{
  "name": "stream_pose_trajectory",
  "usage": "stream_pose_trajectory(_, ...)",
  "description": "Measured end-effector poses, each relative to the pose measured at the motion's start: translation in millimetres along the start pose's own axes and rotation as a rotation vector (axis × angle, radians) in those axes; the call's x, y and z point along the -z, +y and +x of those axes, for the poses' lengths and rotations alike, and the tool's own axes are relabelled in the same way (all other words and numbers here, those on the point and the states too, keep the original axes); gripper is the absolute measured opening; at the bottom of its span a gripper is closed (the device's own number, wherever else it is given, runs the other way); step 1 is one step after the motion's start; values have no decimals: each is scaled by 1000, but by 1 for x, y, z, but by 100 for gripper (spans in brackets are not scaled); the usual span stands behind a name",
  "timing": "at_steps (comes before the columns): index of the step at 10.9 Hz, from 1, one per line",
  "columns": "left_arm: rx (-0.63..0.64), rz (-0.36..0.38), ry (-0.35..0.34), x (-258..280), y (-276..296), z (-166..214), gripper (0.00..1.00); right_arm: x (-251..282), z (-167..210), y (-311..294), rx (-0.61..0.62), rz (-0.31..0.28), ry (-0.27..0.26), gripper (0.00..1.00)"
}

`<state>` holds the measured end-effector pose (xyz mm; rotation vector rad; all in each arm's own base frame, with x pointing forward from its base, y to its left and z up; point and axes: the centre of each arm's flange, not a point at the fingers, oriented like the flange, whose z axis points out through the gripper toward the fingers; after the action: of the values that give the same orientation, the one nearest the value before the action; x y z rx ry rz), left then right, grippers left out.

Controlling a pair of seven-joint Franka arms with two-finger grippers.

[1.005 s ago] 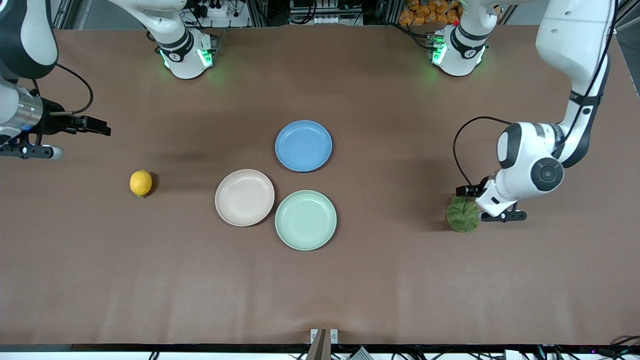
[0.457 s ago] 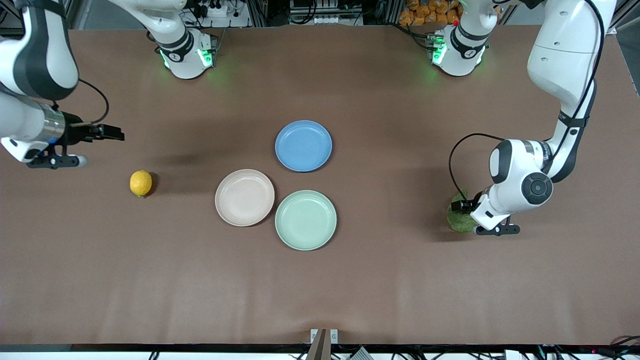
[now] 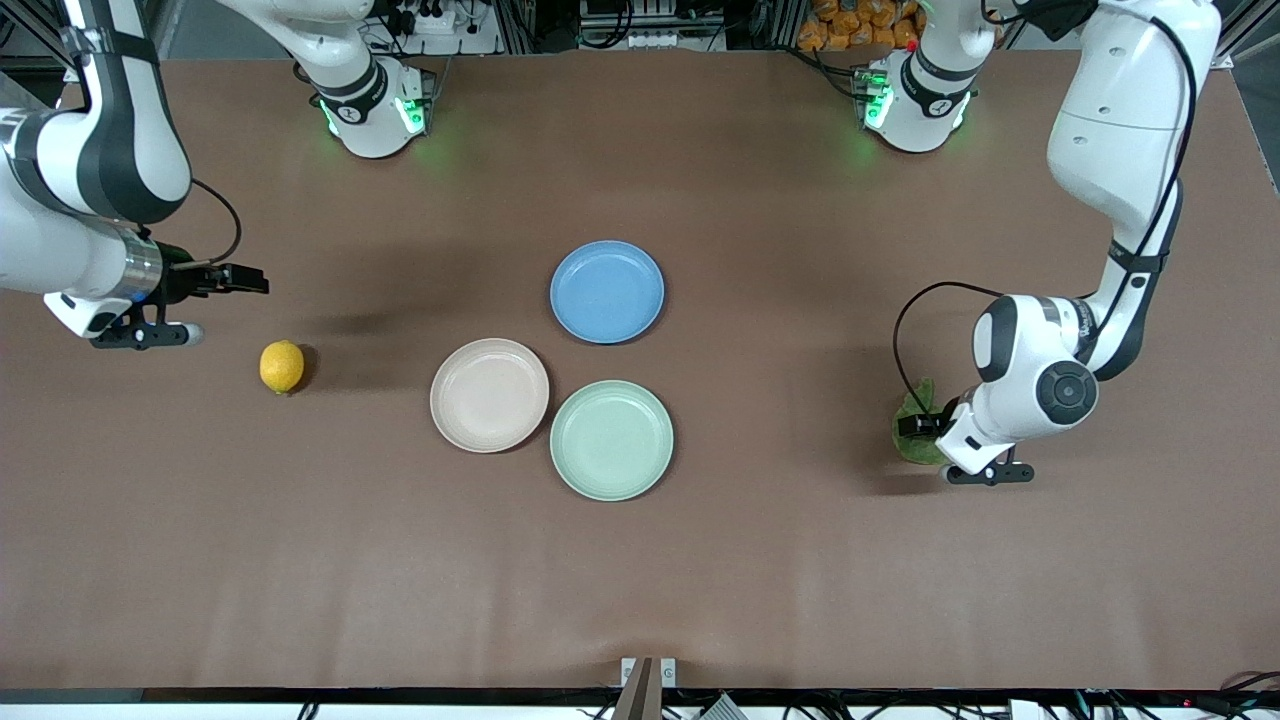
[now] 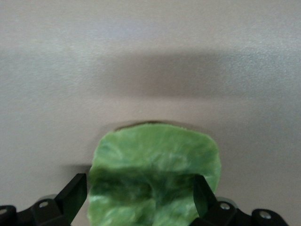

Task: Place lemon and lettuce in plates
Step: 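Grasp the lettuce with the left gripper while the right gripper grasps the lemon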

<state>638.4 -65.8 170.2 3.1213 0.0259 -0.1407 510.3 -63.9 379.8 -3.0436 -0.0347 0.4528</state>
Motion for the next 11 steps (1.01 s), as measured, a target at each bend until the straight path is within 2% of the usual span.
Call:
stream_pose_trajectory(3,-10,0,9,-4,7,2,98,-26,15,6,-6,5,-13,100)
stream_pose_trajectory(4,-14,0,13,-2,8,3,89,-37,20,11,-13,9,-19,100)
stream_pose_trajectory(8,-77,26,34,8,27,7,36,-62,37,28,-35,12,9,100)
stream_pose_trajectory(10,-94,42,18,14,32,10,9,-72,46,36,-43,11,23,100)
stream_pose_trajectory(11,-95,50,-6,24,34,15,2,-75,51,38,-45,13,19,100)
